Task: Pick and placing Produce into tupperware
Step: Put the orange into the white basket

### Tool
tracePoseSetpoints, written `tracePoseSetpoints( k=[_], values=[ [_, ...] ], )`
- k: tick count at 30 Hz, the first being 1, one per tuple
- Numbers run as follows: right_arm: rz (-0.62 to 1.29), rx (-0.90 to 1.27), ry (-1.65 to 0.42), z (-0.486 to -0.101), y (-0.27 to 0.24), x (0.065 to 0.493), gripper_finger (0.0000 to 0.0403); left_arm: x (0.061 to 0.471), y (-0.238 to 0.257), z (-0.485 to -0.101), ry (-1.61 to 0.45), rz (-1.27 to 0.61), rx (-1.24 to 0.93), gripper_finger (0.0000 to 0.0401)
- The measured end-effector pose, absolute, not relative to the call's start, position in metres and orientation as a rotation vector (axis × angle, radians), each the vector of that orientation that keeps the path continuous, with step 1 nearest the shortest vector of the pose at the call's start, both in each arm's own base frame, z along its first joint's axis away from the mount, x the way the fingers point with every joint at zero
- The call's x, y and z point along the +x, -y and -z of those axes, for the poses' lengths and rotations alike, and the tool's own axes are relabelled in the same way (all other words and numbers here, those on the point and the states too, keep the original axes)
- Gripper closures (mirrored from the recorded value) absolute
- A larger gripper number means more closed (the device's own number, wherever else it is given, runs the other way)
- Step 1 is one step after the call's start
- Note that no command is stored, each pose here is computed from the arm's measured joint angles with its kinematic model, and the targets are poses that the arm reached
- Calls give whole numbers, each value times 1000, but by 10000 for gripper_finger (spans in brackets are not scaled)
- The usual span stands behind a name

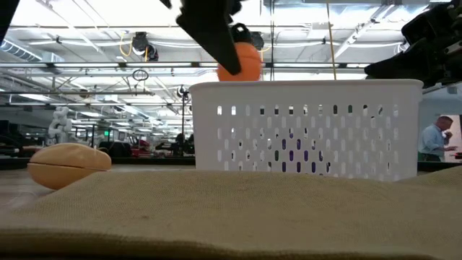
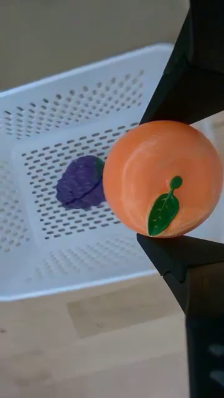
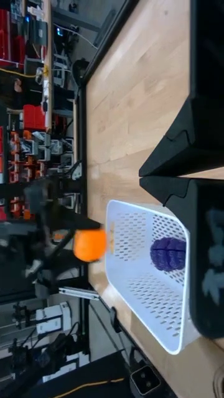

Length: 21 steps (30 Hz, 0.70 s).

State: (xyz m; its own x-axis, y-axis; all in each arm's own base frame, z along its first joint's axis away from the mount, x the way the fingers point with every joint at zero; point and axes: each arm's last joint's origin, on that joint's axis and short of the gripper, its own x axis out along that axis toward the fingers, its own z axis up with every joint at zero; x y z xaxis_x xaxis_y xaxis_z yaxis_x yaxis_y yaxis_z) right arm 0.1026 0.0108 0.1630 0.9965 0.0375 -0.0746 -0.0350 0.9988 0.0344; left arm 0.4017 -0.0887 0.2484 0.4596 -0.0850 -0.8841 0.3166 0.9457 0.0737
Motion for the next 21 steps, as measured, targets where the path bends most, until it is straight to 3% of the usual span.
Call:
tracePoseSetpoints(
  k=[8,21],
  values=[
    [-25,34,-81,-162,-10,103,403,418,92,-219,-1076,301,257,153],
    [-23,33,-81,-163,-10,103,403,431,88,-219,-1053,287,176,153]
  ],
)
